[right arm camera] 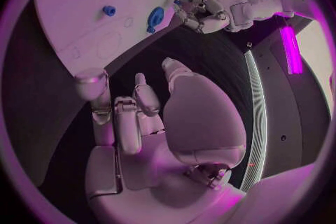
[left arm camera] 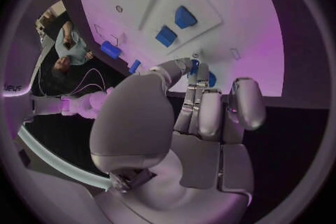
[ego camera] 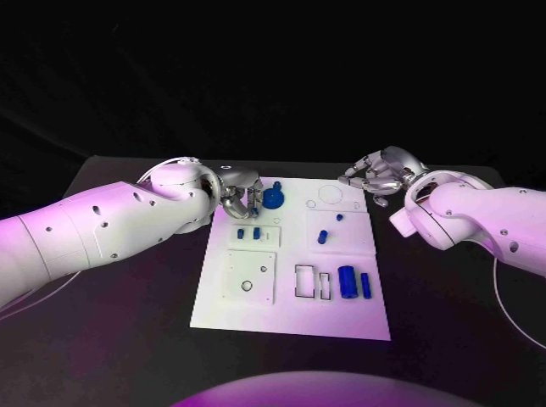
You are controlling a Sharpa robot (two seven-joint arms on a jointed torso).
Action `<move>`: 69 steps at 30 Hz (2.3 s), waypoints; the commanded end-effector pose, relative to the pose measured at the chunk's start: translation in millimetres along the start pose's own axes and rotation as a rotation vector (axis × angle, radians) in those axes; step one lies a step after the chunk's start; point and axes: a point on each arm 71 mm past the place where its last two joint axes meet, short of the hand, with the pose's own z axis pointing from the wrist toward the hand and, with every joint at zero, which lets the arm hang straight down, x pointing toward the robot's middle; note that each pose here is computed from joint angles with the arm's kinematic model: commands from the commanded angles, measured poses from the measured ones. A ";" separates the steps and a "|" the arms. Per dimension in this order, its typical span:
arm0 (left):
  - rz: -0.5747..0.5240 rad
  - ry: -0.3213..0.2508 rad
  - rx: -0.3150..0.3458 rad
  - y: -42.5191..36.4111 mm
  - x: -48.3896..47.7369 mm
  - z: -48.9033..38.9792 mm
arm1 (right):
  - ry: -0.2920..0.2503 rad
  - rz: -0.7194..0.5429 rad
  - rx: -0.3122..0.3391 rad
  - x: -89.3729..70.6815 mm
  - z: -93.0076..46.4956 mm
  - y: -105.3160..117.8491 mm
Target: Assemble the parts on the task board
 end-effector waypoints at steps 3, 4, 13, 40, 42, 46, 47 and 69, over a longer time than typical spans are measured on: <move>0.019 0.045 -0.009 -0.1 3.3 1.2 | 0.006 -0.009 -0.014 1.0 -0.2 0.9; 0.022 0.049 -0.011 0.3 3.7 1.2 | 0.006 -0.009 -0.014 1.0 -0.2 0.9; 0.025 0.059 -0.015 1.8 5.0 0.0 | 0.005 -0.009 -0.014 0.7 -0.5 0.7; 0.020 0.075 -0.011 -1.2 9.9 4.4 | 0.008 -0.009 -0.014 1.3 -0.1 0.9; 0.018 0.074 -0.012 -1.1 10.0 4.5 | 0.007 -0.009 -0.013 1.2 -0.1 0.8; 0.016 0.070 -0.015 -0.5 9.9 4.4 | 0.008 -0.009 -0.013 1.1 -0.2 0.6; 0.016 0.068 -0.016 -0.3 9.9 4.3 | 0.008 -0.009 -0.012 1.0 -0.2 0.5; 0.013 0.034 -0.065 9.1 7.6 0.1 | 0.015 -0.017 -0.003 0.1 -0.5 -1.7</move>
